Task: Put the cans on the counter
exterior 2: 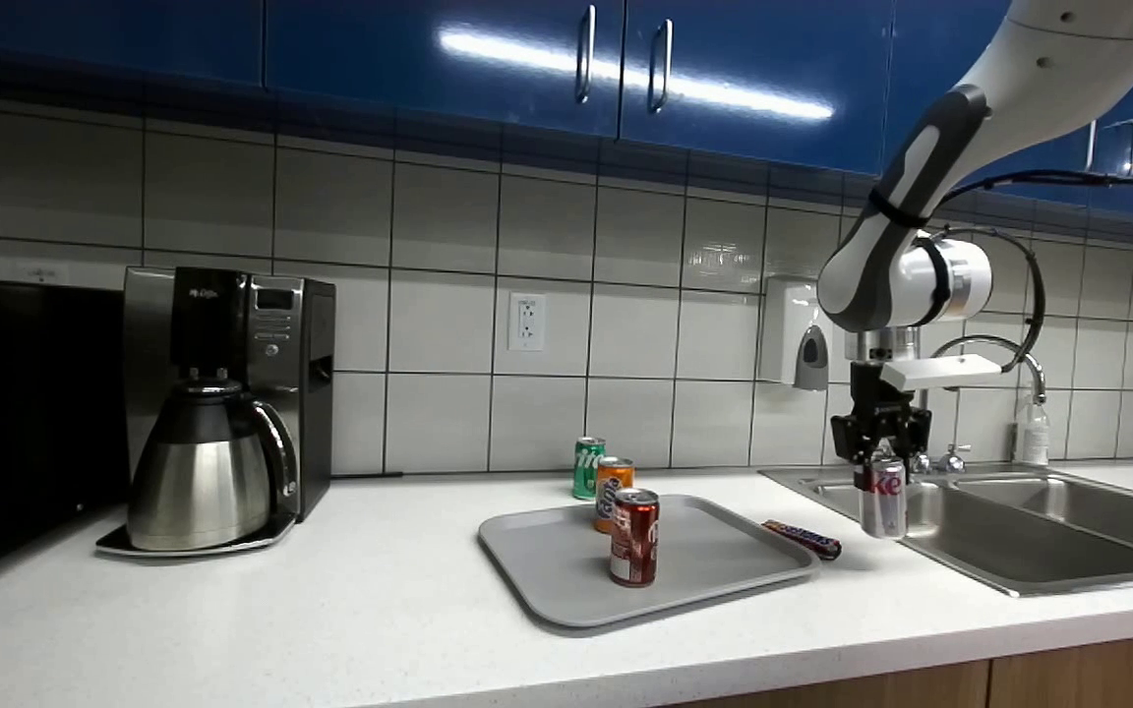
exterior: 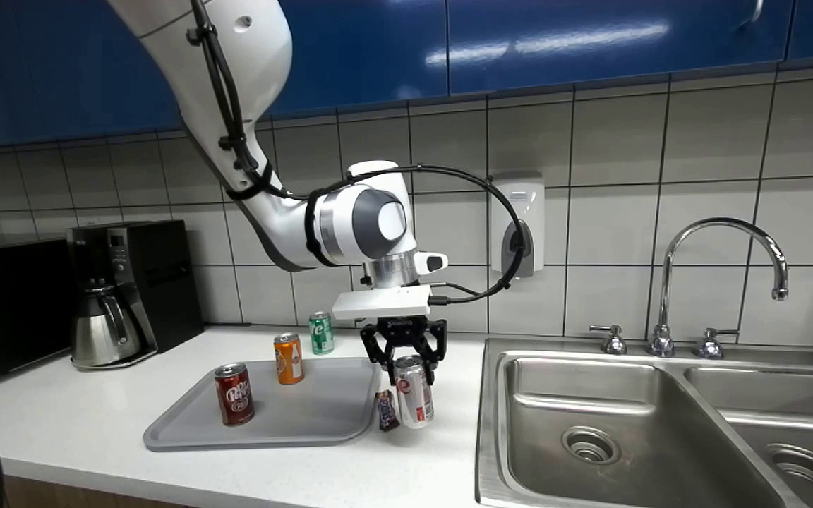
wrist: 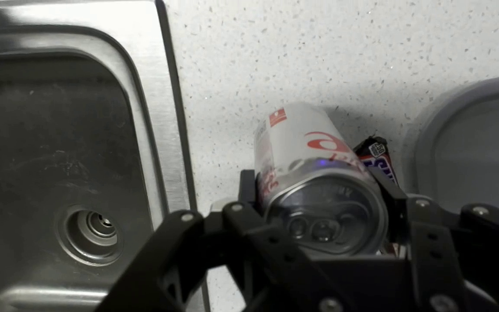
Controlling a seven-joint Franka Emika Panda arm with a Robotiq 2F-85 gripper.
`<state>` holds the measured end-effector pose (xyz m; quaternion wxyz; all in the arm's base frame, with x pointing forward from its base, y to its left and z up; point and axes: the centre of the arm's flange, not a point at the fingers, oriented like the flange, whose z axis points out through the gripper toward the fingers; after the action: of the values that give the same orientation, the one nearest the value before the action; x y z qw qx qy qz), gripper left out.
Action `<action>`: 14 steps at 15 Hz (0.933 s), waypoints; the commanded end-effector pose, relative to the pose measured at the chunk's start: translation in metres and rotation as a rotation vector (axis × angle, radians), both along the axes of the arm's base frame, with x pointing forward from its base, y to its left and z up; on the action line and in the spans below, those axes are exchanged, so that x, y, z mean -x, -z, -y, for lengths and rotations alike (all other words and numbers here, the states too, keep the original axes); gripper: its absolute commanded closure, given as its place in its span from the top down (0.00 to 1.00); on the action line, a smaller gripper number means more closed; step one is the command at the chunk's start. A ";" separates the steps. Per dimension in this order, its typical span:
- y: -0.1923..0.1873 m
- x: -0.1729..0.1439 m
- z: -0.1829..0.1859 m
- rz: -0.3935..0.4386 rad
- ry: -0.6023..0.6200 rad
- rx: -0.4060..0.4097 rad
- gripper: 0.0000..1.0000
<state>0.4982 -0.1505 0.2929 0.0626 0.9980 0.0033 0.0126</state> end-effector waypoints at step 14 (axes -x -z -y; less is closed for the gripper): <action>0.033 0.015 -0.002 -0.036 -0.113 -0.018 0.38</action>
<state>0.4889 -0.1453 0.2595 0.0560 0.9974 0.0434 -0.0126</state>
